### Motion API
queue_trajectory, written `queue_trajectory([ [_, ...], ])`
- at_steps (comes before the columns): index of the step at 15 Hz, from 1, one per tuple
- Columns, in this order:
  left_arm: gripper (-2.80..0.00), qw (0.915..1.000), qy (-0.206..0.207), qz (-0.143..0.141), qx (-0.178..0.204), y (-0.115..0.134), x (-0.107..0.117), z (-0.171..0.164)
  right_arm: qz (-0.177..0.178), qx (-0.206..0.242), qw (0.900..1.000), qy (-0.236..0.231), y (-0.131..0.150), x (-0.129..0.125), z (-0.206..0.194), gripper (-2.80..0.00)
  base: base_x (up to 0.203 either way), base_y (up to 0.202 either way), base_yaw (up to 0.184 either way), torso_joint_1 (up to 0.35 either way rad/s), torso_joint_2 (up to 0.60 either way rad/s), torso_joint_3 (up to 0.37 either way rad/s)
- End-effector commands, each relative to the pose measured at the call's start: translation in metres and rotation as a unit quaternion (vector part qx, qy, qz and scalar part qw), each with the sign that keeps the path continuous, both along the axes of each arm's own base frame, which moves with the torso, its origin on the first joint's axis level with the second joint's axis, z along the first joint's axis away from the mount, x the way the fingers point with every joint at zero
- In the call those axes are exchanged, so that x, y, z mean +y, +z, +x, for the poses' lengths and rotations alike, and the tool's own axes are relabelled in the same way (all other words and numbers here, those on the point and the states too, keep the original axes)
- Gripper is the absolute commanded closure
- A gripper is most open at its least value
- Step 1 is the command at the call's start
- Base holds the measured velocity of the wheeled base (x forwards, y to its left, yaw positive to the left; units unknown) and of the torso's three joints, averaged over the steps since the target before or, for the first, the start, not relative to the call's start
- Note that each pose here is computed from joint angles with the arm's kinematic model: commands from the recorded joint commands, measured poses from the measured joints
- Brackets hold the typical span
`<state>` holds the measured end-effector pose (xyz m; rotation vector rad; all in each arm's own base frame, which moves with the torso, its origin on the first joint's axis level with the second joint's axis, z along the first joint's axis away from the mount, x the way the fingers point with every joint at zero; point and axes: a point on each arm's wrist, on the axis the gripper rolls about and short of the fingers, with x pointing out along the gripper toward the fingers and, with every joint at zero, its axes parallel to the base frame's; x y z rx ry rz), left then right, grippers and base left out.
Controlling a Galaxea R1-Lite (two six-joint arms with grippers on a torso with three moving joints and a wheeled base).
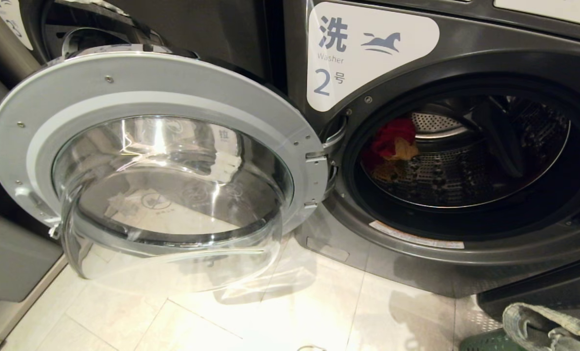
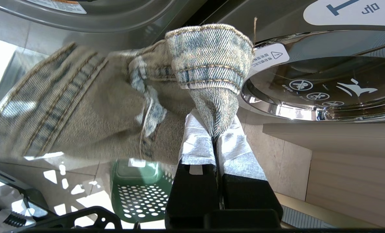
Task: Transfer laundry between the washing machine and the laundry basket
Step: Pick a cloth and place it into the basket
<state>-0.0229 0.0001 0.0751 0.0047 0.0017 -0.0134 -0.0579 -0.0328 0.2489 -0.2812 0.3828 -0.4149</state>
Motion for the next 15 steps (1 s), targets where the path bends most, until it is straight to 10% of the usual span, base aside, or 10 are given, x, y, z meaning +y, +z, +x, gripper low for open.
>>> queue_trajectory([
  [1, 0.00, 1.0000, 0.000, 0.000, 0.001, 0.0000, 0.0000, 0.0001, -0.002, 0.003, 1.000, -0.001, -0.0008, -0.0003, -0.0003, 0.00, 0.000, 0.000, 0.000, 0.000, 0.00, 0.000],
  [15, 0.00, 1.0000, 0.000, 0.001, 0.001, 0.0000, 0.0000, 0.0001, -0.015, 0.004, 1.000, 0.009, -0.0028, -0.0011, -0.0018, 0.00, 0.000, 0.003, -0.075, 0.001, 0.00, 0.001],
])
